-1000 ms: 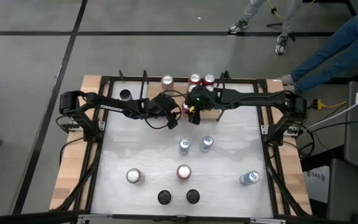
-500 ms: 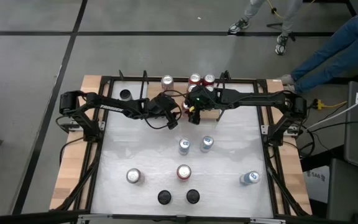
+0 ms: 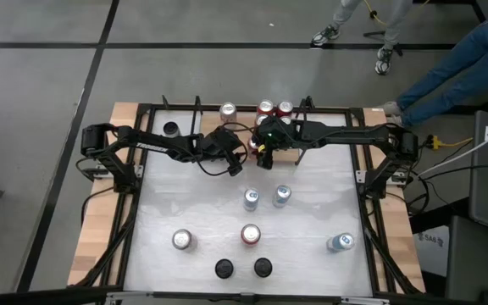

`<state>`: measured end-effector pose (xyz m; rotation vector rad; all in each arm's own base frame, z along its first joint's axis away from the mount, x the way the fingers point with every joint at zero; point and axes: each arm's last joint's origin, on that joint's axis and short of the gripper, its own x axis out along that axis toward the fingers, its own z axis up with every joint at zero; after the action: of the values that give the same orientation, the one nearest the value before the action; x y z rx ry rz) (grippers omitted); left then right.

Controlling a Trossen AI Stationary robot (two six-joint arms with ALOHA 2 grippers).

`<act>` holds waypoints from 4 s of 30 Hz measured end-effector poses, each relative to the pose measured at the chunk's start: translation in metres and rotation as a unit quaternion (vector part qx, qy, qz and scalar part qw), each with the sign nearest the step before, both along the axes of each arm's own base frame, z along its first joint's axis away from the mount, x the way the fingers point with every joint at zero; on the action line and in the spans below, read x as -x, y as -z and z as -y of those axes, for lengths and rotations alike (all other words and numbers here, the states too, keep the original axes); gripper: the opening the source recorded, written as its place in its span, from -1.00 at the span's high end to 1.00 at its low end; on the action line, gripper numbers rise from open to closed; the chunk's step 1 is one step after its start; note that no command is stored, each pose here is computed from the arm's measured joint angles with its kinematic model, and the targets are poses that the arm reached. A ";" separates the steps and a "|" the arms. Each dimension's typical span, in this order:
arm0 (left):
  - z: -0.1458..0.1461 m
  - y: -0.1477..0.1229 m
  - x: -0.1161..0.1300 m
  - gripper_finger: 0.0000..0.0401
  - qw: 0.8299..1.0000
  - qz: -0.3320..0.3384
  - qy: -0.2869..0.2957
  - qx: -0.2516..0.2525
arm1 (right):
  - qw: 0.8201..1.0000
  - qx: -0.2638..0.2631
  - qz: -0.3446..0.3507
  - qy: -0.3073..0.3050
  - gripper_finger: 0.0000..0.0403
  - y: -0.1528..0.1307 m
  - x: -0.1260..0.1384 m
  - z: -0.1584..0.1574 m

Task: Place canned beverage on shelf
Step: Put the pink soda can on the shelf

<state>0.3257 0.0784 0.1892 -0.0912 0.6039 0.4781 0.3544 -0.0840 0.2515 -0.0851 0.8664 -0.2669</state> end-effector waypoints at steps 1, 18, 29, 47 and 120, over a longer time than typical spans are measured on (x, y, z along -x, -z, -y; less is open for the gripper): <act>0.000 0.000 0.000 0.19 1.000 0.000 0.000 0.000 | 1.000 0.000 0.000 0.000 -0.59 0.000 0.000 0.000; 0.000 0.000 0.000 0.19 1.000 0.000 0.000 0.000 | 1.000 0.002 0.008 -0.001 -0.60 0.000 -0.002 0.001; 0.000 0.000 0.000 0.19 1.000 0.000 0.000 0.000 | 1.000 0.003 0.009 0.000 -0.93 0.000 -0.002 0.001; 0.000 -0.004 0.003 0.19 1.000 -0.002 0.001 -0.001 | 1.000 0.005 0.013 0.001 -0.90 -0.010 0.005 -0.001; 0.016 -0.006 0.006 0.19 1.000 -0.026 -0.003 -0.017 | 0.999 -0.027 -0.011 0.031 -0.90 0.021 -0.012 -0.009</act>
<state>0.3200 0.0624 0.1956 -0.0478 0.6466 0.4971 0.3666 -0.0749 0.2302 -0.0108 0.8978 -0.3016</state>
